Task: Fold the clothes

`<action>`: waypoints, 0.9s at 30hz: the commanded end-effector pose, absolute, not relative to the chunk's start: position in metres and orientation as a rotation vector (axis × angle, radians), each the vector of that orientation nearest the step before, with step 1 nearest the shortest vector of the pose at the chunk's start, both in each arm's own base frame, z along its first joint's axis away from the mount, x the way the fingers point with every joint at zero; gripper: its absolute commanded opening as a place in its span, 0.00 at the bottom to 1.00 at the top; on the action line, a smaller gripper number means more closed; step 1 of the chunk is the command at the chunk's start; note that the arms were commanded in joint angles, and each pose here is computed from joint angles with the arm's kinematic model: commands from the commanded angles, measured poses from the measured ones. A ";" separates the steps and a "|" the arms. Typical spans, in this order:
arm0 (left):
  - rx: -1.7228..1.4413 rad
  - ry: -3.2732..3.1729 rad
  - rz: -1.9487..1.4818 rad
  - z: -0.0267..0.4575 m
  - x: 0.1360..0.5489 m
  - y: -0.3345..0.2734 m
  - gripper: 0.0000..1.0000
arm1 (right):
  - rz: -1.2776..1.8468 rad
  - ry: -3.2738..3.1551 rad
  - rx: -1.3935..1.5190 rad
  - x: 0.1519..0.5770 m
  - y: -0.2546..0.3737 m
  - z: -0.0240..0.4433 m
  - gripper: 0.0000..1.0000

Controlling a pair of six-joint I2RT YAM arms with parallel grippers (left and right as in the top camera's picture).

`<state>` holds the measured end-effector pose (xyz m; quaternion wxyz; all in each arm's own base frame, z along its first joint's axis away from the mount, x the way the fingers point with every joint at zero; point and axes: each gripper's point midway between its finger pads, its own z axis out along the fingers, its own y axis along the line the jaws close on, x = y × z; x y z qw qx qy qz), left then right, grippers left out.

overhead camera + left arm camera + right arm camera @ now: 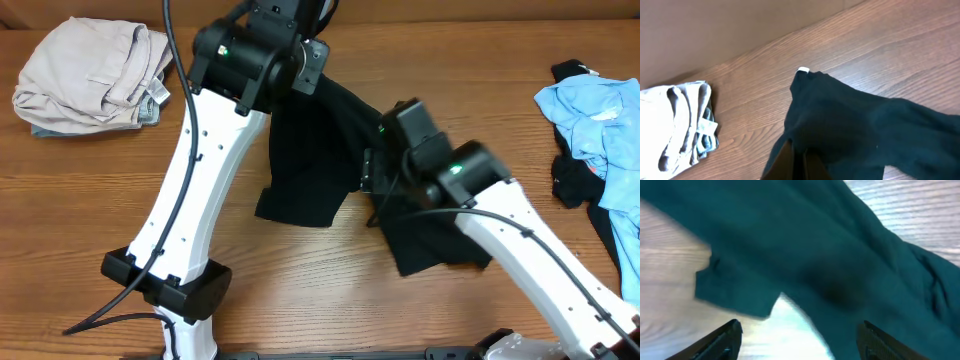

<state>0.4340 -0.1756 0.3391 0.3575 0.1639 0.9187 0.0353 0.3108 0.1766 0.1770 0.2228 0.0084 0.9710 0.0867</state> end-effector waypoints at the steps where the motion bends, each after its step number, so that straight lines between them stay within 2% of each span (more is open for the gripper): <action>1: 0.349 2.349 0.064 0.351 0.436 -0.168 0.04 | 0.135 2.641 0.119 0.314 0.167 0.145 0.77; 5: 0.350 2.352 0.063 0.351 0.436 -0.168 0.04 | 0.091 2.705 0.071 0.297 0.165 0.109 0.77; 10: 0.350 2.352 0.063 0.351 0.436 -0.168 0.04 | 0.072 2.824 -0.005 0.264 0.167 0.091 0.77; 17: 0.346 2.353 0.062 0.351 0.435 -0.168 0.04 | 0.165 2.930 -0.398 0.212 0.205 0.077 0.77; 27: 0.347 2.354 0.062 0.351 0.435 -0.168 0.04 | 0.102 3.064 -0.386 0.171 0.185 0.031 0.77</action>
